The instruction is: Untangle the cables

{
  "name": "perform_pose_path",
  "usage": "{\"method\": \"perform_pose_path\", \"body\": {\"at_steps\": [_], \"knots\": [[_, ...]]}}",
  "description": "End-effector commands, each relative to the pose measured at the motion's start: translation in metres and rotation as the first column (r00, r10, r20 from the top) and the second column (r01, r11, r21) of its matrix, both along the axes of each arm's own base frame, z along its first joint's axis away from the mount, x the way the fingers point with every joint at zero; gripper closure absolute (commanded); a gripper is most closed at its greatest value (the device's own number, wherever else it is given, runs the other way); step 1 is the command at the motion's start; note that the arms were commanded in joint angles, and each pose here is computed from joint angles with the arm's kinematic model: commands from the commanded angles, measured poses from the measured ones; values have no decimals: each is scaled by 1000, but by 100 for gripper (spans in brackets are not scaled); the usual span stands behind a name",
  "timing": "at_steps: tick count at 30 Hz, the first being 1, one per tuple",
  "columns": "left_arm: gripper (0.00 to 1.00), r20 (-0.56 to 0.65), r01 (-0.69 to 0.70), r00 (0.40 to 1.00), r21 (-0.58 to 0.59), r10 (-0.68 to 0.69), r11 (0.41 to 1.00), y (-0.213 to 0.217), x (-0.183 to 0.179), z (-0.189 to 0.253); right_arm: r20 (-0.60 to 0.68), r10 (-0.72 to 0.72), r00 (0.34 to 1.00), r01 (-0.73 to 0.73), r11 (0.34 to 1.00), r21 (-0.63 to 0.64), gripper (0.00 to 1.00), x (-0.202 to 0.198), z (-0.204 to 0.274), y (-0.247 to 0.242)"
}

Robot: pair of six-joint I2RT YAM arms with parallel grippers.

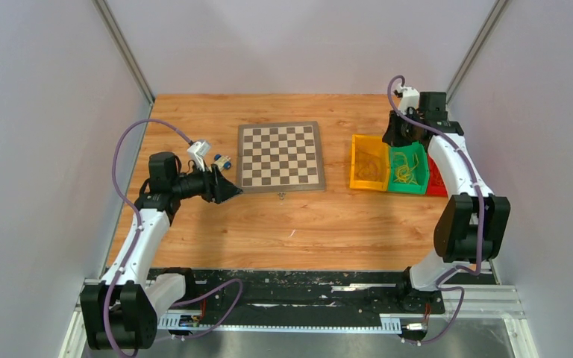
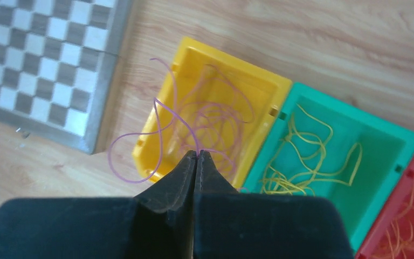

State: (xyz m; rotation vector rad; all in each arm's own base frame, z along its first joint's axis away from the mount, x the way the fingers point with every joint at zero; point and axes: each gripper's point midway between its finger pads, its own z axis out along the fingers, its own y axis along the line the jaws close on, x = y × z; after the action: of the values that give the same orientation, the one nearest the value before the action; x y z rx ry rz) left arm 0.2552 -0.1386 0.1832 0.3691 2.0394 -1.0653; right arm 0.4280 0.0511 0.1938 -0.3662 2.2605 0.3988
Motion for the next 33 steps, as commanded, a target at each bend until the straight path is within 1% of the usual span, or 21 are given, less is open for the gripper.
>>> {"method": "perform_pose_path", "body": {"at_steps": [1,3,6,9,12,14,16,21,25,28,33], "knots": [[30,53,0,999,12,-1,1000,2,8,8,57,-287,956,288,958,5,100,14,8,-32],[30,47,1,999,9,-2,1000,2,8,7,26,-403,915,403,915,2,100,10,-4,-42],[30,47,0,999,8,0,1000,1,10,7,-8,-466,885,465,885,-22,100,2,-20,-47],[30,43,-1,999,5,1,1000,1,10,6,-36,-459,888,458,888,-35,100,-5,-32,-40],[30,40,-4,999,4,4,1000,1,11,6,-46,-422,905,421,906,-42,100,-7,-37,-19],[30,37,-6,999,2,6,1000,2,12,6,-46,-423,905,420,906,-60,100,-3,-41,-12],[30,35,-6,999,2,6,1000,1,12,5,-32,-457,889,451,886,-110,100,4,-47,-14],[30,33,-10,999,3,10,1000,2,12,5,-64,-499,864,481,858,-180,100,20,-77,-9],[30,34,-10,999,6,10,1000,2,13,4,-105,-521,847,496,845,-199,100,32,-102,-6],[30,32,-8,999,9,8,1000,2,12,2,-126,-508,852,482,855,-190,100,40,-116,0],[30,32,-5,999,15,5,1000,3,13,0,-107,-496,862,467,858,-216,99,41,-129,-1]]}}
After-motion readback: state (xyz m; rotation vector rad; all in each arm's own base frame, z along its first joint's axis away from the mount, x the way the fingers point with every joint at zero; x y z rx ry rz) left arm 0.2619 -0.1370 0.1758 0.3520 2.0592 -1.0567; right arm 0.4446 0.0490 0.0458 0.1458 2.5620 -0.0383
